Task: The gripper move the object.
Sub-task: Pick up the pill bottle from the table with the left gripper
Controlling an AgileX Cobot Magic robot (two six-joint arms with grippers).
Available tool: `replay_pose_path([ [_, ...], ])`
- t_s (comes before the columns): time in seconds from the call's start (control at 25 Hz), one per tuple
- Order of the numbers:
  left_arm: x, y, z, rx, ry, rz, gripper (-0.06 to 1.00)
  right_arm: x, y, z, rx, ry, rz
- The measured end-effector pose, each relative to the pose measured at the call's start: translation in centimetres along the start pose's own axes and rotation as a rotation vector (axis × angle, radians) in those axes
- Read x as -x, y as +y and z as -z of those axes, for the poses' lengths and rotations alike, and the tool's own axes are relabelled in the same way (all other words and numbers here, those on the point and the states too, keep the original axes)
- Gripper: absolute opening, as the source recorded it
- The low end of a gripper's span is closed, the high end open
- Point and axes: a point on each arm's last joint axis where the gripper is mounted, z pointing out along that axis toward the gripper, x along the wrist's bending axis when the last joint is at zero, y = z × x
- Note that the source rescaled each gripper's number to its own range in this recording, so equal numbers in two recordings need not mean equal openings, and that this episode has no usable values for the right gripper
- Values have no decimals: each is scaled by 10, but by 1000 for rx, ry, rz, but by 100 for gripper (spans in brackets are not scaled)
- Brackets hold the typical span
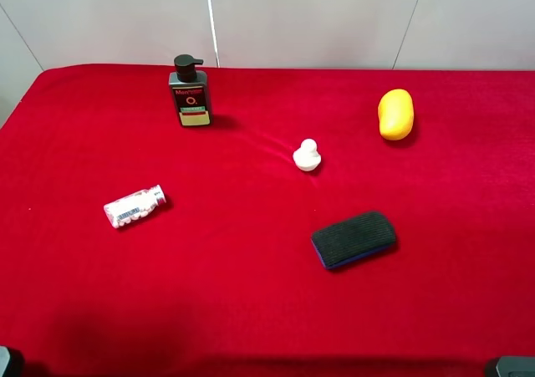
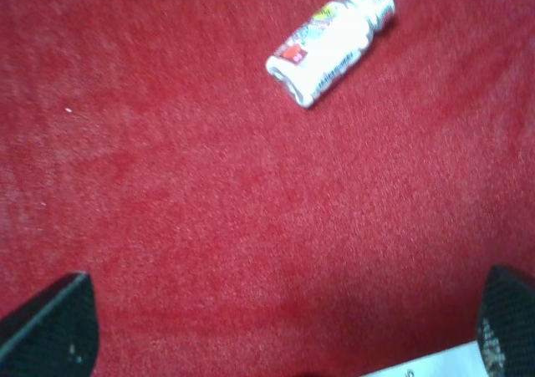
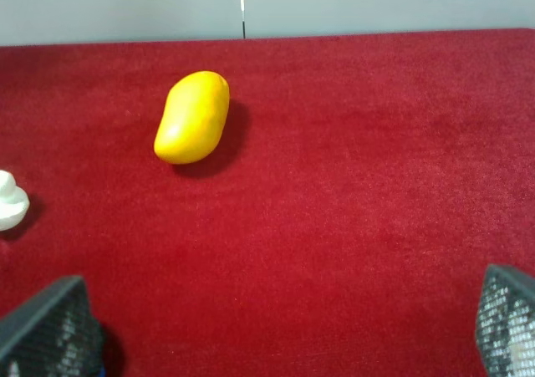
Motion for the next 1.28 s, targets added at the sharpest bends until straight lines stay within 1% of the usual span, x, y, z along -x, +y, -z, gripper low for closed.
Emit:
replay_pose_path([
  [0.16, -3, 12, -15, -61, -23, -20, 82, 0, 0, 0, 0, 0, 0],
  [0.4, -4, 31, -43, -141, -57, -77, 82, 0, 0, 0, 0, 0, 0],
  [0.76, 8, 50, -89, -269, -94, -207, 82, 0, 0, 0, 0, 0, 0],
  [1.04, 16, 58, -120, -335, -92, -309, 82, 0, 0, 0, 0, 0, 0],
  [1.28, 16, 62, -140, -355, -105, -384, 81, 0, 0, 0, 0, 0, 0],
])
